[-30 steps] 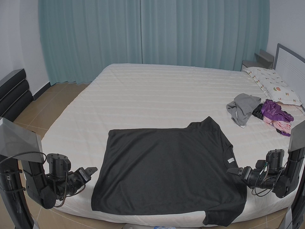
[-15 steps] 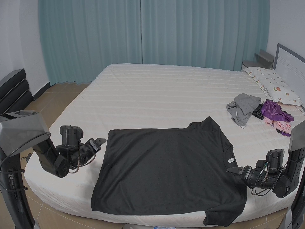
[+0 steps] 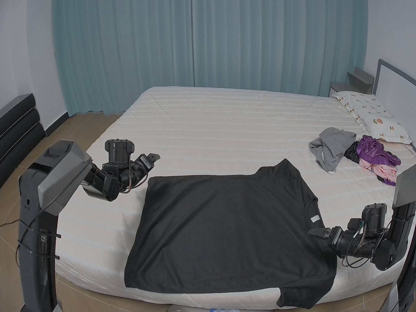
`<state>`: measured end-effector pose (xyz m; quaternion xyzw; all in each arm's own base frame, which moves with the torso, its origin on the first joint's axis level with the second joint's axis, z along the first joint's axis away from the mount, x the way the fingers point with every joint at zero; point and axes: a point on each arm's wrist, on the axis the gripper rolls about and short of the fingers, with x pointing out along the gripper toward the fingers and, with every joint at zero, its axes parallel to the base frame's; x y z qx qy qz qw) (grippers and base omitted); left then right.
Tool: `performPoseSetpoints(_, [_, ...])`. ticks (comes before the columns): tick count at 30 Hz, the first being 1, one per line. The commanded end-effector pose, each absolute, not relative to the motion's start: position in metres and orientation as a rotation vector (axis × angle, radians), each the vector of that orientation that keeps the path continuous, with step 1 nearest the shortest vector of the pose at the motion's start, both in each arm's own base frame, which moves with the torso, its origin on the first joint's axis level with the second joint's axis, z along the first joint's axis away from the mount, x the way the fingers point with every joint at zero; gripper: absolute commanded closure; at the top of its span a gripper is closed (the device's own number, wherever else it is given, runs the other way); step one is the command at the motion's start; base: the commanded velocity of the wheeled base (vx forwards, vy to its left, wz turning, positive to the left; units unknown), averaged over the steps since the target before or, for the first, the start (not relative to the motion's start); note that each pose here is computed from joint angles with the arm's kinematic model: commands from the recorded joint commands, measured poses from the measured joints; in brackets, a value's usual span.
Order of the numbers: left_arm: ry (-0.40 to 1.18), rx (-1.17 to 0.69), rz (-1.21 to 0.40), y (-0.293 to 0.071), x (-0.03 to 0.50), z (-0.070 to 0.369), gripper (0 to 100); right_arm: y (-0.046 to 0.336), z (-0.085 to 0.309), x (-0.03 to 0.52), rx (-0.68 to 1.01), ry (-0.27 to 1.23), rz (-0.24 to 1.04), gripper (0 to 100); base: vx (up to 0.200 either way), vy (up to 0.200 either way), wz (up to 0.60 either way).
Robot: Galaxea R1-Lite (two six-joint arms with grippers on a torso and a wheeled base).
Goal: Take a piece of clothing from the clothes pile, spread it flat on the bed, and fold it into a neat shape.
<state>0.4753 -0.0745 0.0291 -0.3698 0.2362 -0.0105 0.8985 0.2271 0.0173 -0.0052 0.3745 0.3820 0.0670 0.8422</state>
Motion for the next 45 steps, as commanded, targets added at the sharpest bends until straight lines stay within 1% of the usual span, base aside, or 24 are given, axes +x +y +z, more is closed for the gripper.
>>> performPoseSetpoints(1, [0.56, -0.761, 0.004, -0.078, 0.503, -0.031, 0, 0.02, -0.006, 0.227, 0.791, 0.816, 0.15, 0, 0.0, 0.0, 0.0])
performPoseSetpoints(10, [0.548, -0.75, 0.006, -0.081, 0.518, -0.048, 0, 0.021, -0.006, 0.227, 0.808, 0.819, 0.142, 0, 0.0, 0.0, 0.0])
performPoseSetpoints(19, [0.546, -0.746, 0.015, -0.083, 0.526, -0.052, 0, 0.022, -0.006, 0.227, 0.806, 0.82, 0.148, 0, 0.0, 0.0, 0.0])
performPoseSetpoints(25, [0.507, -0.747, 0.041, -0.079, 0.531, -0.046, 0, 0.023, -0.005, 0.227, 0.804, 0.818, 0.151, 0, 0.0, 0.0, 0.0])
performPoseSetpoints(30, [0.516, -0.744, 0.044, -0.08, 0.53, -0.049, 0, 0.023, -0.005, 0.227, 0.805, 0.817, 0.152, 0, 0.0, 0.0, 0.0])
performPoseSetpoints(31, [0.523, -0.743, 0.046, -0.08, 0.53, -0.05, 100, 0.023, -0.005, 0.228, 0.805, 0.815, 0.153, 0, 0.0, 0.0, 0.0])
performPoseSetpoints(38, [0.512, -0.745, 0.05, -0.079, 0.533, -0.046, 100, 0.024, -0.004, 0.235, 0.8, 0.792, 0.163, 0, 0.0, 0.0, 0.0])
performPoseSetpoints(40, [0.498, -0.74, 0.064, -0.079, 0.534, -0.045, 100, 0.024, -0.003, 0.246, 0.796, 0.756, 0.169, 0, 0.0, 0.0, 0.0])
performPoseSetpoints(44, [0.442, -0.743, 0.075, -0.073, 0.54, -0.026, 100, 0.024, -0.003, 0.274, 0.79, 0.689, 0.182, 0, 0.0, 0.0, 0.0])
performPoseSetpoints(45, [0.442, -0.743, 0.075, -0.073, 0.54, -0.026, 100, 0.024, -0.003, 0.274, 0.79, 0.689, 0.182, 0, 0.0, 0.0, 0.0])
